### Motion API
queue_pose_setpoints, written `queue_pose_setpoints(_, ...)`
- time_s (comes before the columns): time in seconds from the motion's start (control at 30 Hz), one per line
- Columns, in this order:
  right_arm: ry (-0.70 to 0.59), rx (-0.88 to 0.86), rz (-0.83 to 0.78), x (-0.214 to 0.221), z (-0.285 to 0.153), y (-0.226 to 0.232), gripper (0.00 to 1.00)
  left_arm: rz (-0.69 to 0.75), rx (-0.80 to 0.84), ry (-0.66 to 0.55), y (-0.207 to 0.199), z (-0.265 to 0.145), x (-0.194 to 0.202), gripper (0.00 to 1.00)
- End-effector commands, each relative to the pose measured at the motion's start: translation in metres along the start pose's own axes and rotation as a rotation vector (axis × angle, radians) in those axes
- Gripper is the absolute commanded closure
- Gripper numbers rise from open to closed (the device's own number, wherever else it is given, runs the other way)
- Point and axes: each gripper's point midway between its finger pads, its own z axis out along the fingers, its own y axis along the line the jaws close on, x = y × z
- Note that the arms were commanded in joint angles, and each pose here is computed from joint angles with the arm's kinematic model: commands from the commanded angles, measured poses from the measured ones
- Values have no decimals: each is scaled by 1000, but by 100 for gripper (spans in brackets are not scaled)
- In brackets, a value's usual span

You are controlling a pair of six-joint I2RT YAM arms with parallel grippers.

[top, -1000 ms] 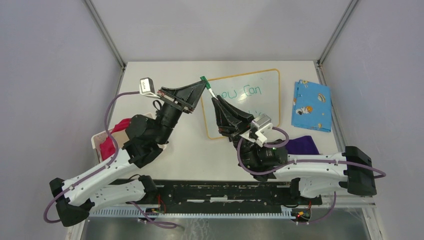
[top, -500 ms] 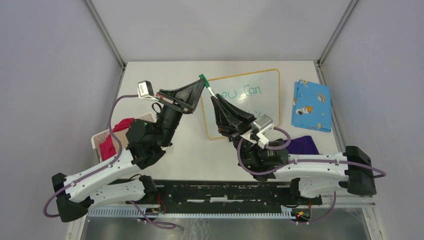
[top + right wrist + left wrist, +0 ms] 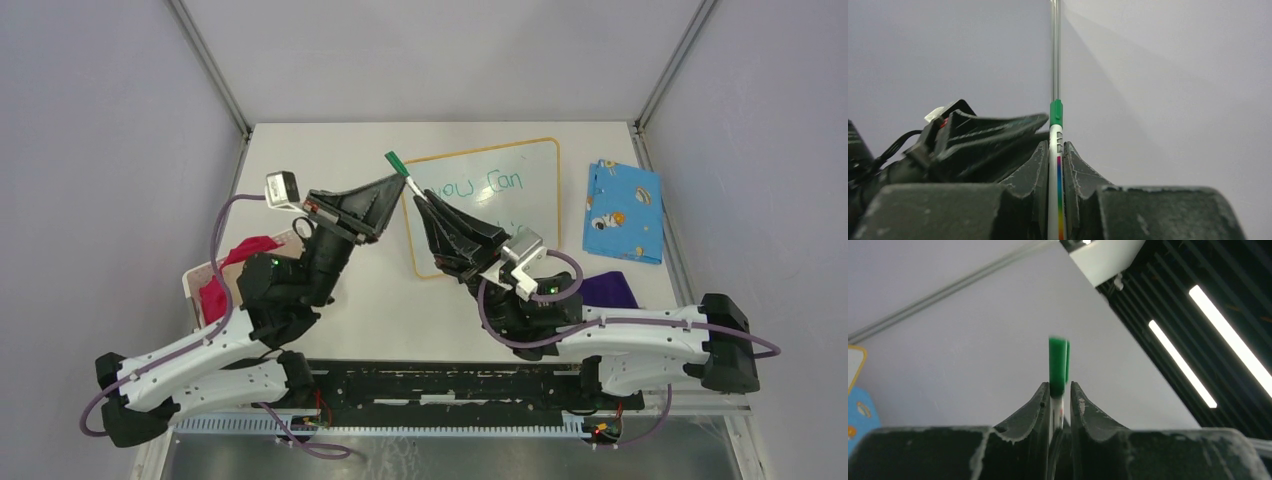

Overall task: Write a sentence on the whiteboard
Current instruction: Close the whiteboard marker at the center of the board.

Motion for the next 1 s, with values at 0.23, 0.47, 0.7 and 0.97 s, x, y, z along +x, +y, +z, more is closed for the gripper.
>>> queue_pose_setpoints(0.23, 6, -108, 15, -8, -11, 0, 100, 174, -24, 232, 8, -37, 36, 35)
queue_pose_setpoints(0.47, 2, -202, 60, -11, -24, 11, 100, 228, -36, 169, -1, -32, 16, 25)
queue_pose_setpoints(0.7, 22, -232, 84, -7, -32, 15, 100, 240, -9, 153, -10, -29, 11, 31)
queue_pose_setpoints(0.97, 22, -238, 113, -8, -38, 14, 100, 232, -33, 90, -4, -35, -4, 37)
